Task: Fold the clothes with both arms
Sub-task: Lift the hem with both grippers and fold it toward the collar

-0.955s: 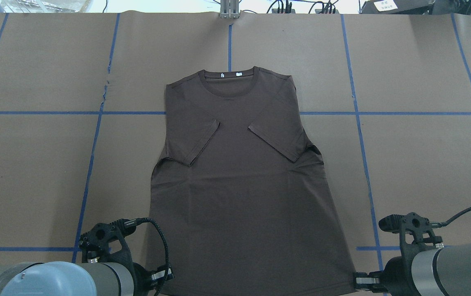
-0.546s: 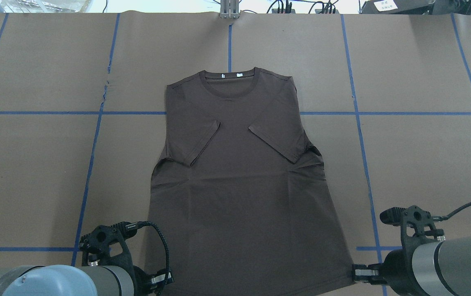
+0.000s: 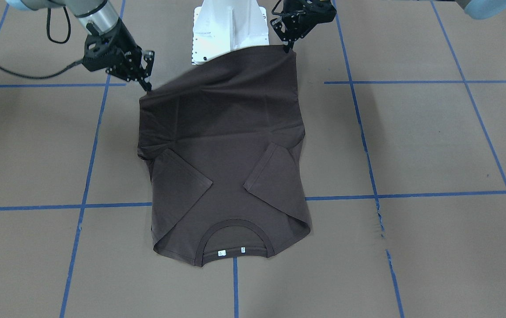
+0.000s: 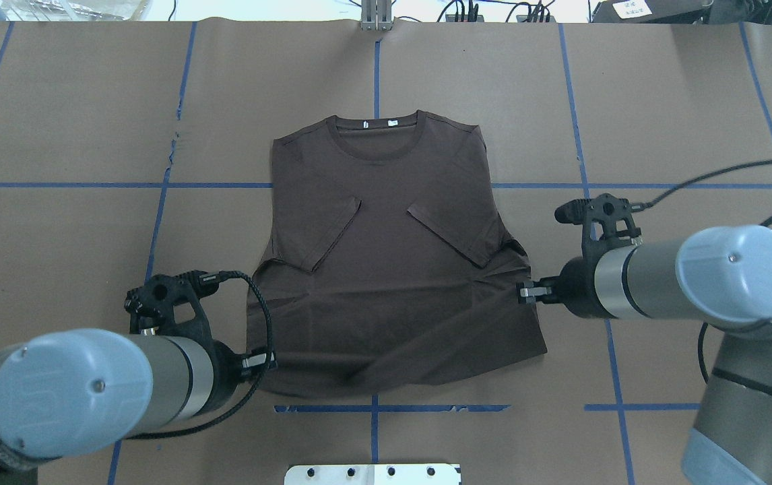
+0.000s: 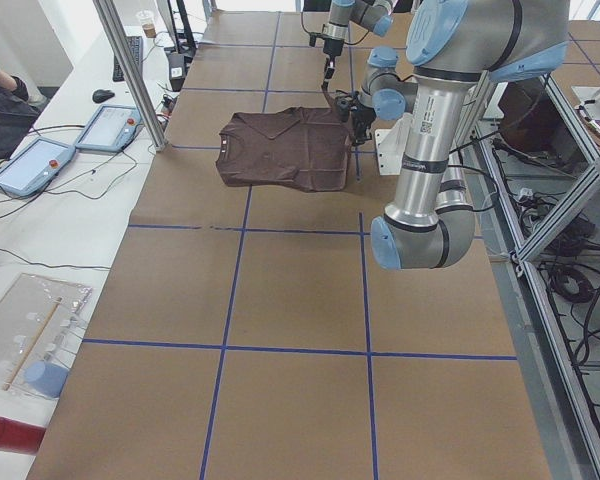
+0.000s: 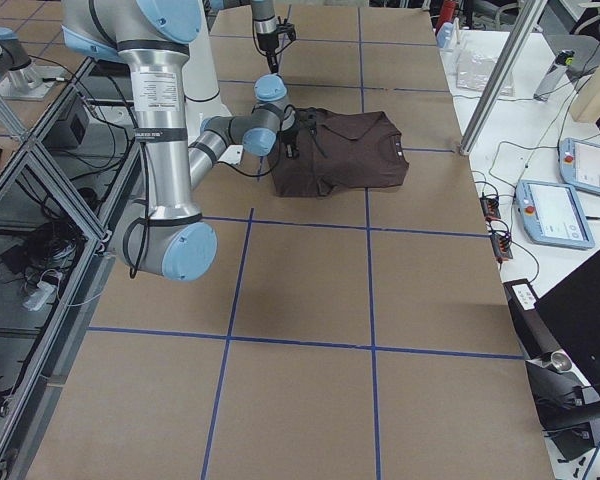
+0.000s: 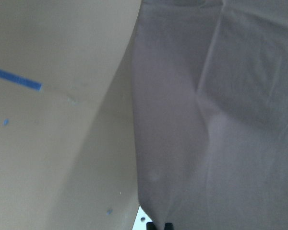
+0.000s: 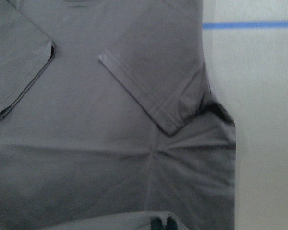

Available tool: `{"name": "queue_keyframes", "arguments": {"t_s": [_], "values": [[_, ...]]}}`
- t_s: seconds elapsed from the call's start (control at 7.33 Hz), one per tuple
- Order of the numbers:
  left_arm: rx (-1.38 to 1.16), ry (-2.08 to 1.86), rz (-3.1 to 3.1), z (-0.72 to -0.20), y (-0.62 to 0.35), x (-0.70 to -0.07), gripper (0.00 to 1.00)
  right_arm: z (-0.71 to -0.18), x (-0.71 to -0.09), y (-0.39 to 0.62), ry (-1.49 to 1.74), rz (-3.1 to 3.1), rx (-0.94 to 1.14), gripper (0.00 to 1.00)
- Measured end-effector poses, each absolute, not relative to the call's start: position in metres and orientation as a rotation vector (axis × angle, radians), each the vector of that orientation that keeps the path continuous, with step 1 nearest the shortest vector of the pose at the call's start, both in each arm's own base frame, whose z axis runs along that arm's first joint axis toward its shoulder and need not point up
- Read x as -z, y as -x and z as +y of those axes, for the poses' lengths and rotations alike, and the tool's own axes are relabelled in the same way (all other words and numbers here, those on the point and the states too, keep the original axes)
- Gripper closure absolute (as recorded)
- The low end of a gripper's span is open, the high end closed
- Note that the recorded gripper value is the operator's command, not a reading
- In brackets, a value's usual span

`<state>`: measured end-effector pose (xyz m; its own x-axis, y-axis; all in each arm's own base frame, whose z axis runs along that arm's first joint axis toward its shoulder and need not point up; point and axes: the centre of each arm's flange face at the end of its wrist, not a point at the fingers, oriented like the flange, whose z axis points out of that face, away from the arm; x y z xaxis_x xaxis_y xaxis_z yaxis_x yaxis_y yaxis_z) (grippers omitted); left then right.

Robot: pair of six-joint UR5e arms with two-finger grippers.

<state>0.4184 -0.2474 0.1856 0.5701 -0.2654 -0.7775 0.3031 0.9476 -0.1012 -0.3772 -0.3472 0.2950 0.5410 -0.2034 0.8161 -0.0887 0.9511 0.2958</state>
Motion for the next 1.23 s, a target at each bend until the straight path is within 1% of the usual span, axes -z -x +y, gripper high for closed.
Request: {"name": "queue_keyframes", "arguments": {"t_s": [0.27, 0.68, 0.96, 1.23], "values": [[0.328, -0.154, 0.905, -0.306, -0.412, -0.191, 1.0, -0.426, -0.295, 0.392, -0.463, -0.915, 0.203, 1.0], [0.331, -0.279, 0.868, -0.404, -0.434, -0.241, 1.0, -0.526, -0.297, 0.397, -0.493, -0.849, 0.256, 1.0], [0.339, -0.334, 0.84, -0.461, -0.442, -0.268, 1.0, -0.572, -0.306, 0.407, -0.481, -0.8, 0.264, 1.0], [0.348, -0.366, 0.818, -0.502, -0.447, -0.292, 1.0, -0.61, -0.316, 0.418, -0.453, -0.756, 0.248, 1.0]]}}
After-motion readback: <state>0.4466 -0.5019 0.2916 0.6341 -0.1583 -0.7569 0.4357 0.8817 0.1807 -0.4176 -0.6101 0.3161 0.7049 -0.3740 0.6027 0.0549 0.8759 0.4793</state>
